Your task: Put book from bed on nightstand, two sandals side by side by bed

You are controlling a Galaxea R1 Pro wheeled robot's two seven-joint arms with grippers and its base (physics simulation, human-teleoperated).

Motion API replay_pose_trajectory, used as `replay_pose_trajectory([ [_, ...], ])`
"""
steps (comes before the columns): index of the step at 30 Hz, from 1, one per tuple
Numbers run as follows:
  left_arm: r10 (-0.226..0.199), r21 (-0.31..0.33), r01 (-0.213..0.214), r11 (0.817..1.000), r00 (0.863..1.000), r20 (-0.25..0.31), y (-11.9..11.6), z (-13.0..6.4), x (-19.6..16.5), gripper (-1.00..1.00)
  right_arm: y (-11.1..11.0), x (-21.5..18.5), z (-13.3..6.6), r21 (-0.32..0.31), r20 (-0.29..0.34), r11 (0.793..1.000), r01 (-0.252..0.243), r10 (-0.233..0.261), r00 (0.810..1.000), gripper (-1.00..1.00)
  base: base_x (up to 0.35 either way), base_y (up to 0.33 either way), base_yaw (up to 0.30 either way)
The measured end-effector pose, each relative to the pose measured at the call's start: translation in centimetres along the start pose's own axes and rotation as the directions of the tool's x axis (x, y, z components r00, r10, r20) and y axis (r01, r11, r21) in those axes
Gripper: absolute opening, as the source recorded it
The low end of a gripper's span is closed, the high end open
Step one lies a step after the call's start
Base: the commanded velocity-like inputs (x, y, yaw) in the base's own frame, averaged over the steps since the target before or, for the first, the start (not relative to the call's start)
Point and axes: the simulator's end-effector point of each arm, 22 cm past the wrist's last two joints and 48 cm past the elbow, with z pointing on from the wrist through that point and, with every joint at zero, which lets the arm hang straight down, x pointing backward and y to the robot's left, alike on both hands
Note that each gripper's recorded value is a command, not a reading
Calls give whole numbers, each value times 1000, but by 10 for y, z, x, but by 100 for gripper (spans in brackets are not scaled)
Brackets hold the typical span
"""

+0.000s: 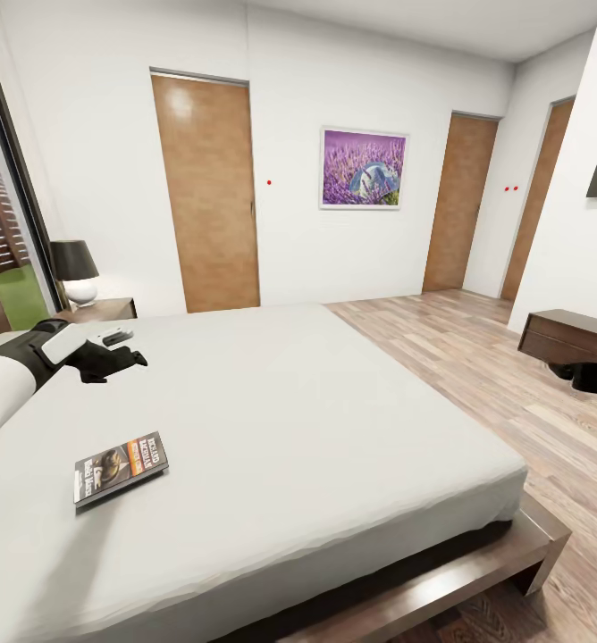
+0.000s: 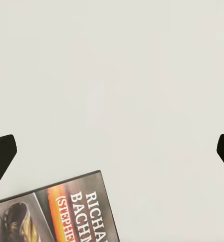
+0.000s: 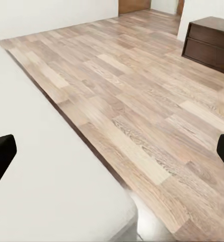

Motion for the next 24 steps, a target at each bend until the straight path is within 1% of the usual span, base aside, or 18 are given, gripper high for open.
replay_pose_trajectory([
  [1,0,0,0,1000,1000,0,0,0,0,100,-7,0,0,26,1,1000,0,0,1000,100,0,0,0],
  [2,0,0,0,1000,1000,0,0,0,0,100,-7,0,0,26,1,1000,0,0,1000,100,0,0,0],
  [3,0,-1,0,1000,1000,0,0,0,0,100,-15,-1,-1,57,1,998,4,-4,1000,100,0,0,0],
  [4,-1,-1,1,1000,1000,0,1,0,0,100,-31,0,-2,125,-4,992,19,-19,1000,100,0,0,0],
  [5,-1,-1,1,1000,1000,0,1,0,0,100,-31,0,-2,124,-4,992,18,-18,1000,100,0,0,0],
  [6,-1,-1,1,1000,1000,0,1,0,0,100,-46,2,-4,191,-12,981,42,-40,999,100,0,0,0],
  [7,-1,0,1,1000,1000,0,1,0,0,100,-46,2,-4,191,-12,981,42,-40,999,100,0,0,0],
  [9,0,-1,0,1000,1000,-1,1,0,0,100,-59,3,-7,249,-21,966,64,-60,998,100,0,0,0],
  [11,0,-2,0,1000,1000,-1,1,0,0,100,-68,5,-9,291,-32,953,82,-76,997,100,0,0,0],
  [15,0,-3,0,1000,1000,-2,1,0,1,100,-82,20,-7,337,-76,935,114,-93,993,100,0,0,0],
  [21,2,-5,-2,1000,1000,-2,2,0,1,100,-99,57,-3,369,-162,917,150,-96,982,100,0,0,0],
  [22,3,-6,-3,1000,1000,-3,2,0,1,100,-111,69,-5,392,-188,907,154,-85,978,100,0,0,0],
  [24,4,-6,-4,1000,1000,-3,2,1,1,100,-126,83,-6,425,-220,891,161,-71,973,100,0,0,0],
])
